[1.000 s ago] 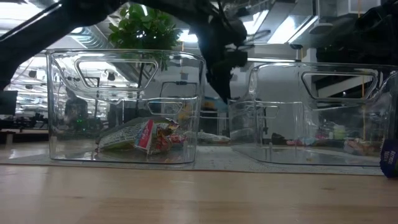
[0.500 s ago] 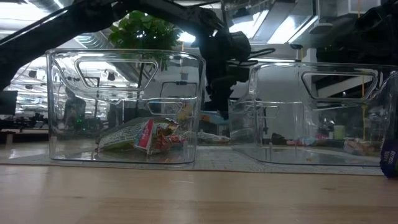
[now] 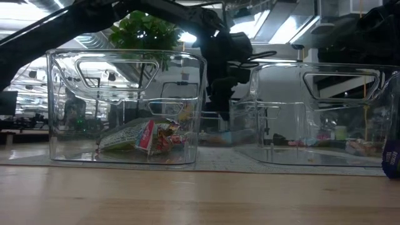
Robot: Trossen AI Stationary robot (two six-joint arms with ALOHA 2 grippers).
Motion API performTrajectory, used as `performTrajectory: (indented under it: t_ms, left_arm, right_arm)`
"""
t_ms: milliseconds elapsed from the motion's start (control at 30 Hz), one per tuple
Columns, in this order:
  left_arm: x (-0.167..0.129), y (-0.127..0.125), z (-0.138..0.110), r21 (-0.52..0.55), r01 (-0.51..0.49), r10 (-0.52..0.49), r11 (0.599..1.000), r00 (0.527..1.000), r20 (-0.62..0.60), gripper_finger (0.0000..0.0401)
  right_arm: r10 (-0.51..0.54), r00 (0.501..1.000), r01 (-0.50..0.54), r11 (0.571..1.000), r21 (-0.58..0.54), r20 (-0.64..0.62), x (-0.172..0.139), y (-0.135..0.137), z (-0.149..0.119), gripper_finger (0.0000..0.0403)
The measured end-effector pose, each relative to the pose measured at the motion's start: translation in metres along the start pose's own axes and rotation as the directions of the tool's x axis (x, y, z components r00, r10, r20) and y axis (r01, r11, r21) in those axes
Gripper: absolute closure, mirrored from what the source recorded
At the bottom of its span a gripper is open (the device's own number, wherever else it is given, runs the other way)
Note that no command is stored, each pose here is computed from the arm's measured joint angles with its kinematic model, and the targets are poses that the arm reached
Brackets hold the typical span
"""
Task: Pick and place Granola Bars by type
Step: Put the yellow granola bar into the top transparent bin
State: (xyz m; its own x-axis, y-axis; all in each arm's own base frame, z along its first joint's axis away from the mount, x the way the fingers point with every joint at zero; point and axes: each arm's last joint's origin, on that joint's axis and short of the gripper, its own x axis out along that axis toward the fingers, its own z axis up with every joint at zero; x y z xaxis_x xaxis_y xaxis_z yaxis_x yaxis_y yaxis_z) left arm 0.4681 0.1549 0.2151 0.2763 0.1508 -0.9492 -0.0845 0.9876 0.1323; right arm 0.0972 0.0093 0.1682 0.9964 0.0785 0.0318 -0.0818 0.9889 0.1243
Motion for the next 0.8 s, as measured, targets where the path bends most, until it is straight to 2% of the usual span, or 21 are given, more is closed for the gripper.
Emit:
performTrajectory:
  t_ms: [200,367,600,800]
  left_arm:
    - [-0.006,-0.011,0.003,0.007,0.005,-0.005,1.0,1.0,0.013,0.0263]
    - [-0.034,-0.024,0.009,0.009,0.037,-0.038,0.999,0.997,0.072,0.0241]
    - [-0.101,-0.054,0.016,-0.021,0.112,-0.104,0.993,0.966,0.236,0.0238]
    - [-0.171,-0.088,0.005,0.005,0.166,-0.156,0.986,0.917,0.367,0.025]
  right_arm:
    - [0.0,1.0,0.0,1.0,0.0,0.0,0.0,0.0,0.0,0.0167]
    - [0.0,1.0,0.0,1.0,0.0,0.0,0.0,0.0,0.0,0.0167]
    - [0.0,1.0,0.0,1.0,0.001,0.0,0.0,0.0,0.0,0.0167]
    - [0.0,1.0,0.0,1.0,0.001,0.0,0.0,0.0,0.0,0.0167]
